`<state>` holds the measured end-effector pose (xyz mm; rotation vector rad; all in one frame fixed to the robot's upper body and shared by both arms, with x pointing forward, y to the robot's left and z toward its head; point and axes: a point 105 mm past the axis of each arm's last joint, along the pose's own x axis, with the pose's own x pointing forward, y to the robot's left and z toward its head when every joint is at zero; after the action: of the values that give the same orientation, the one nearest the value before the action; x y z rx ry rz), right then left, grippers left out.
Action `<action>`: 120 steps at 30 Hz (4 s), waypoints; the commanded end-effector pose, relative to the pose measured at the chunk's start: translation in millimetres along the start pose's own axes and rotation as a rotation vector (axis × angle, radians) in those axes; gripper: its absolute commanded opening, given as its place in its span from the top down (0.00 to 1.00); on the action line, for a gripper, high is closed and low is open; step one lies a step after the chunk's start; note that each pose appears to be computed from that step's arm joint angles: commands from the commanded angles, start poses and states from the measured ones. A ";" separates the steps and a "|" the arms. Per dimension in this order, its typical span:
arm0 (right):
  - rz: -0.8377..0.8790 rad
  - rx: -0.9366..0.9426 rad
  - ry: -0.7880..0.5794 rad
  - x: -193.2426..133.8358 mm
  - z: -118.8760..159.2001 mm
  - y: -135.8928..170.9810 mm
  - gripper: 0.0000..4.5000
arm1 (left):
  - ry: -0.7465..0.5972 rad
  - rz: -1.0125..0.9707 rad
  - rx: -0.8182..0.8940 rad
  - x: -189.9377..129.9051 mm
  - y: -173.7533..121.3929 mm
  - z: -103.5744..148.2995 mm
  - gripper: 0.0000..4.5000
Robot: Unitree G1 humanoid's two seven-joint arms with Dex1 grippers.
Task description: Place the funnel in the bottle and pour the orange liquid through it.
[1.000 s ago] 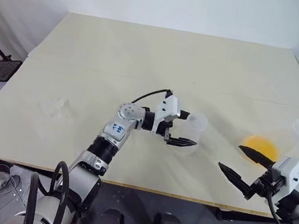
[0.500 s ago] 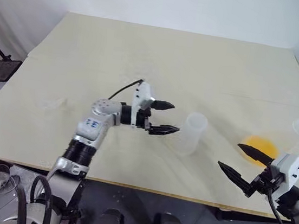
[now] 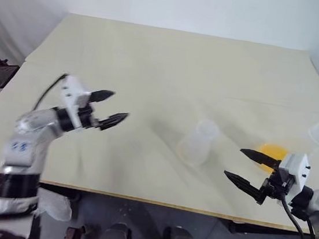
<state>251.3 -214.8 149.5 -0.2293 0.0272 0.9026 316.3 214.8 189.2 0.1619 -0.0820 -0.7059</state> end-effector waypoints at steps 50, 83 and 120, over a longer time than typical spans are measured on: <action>0.140 -0.049 -0.041 -1.2 42.6 12.6 0.00 | -0.067 0.661 -0.406 -85.5 57.6 -52.2 0.00; 0.130 -0.081 -0.018 6.2 43.3 2.7 0.00 | -0.066 0.647 -0.466 -83.4 78.0 -51.4 1.00; -0.051 -0.046 -0.099 1.1 25.5 28.6 0.00 | -0.179 -0.817 0.469 121.0 -78.9 128.8 1.00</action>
<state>231.8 -192.3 156.7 -0.1961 -0.0350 0.8761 342.9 62.5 297.0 0.5578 -0.3166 -1.5090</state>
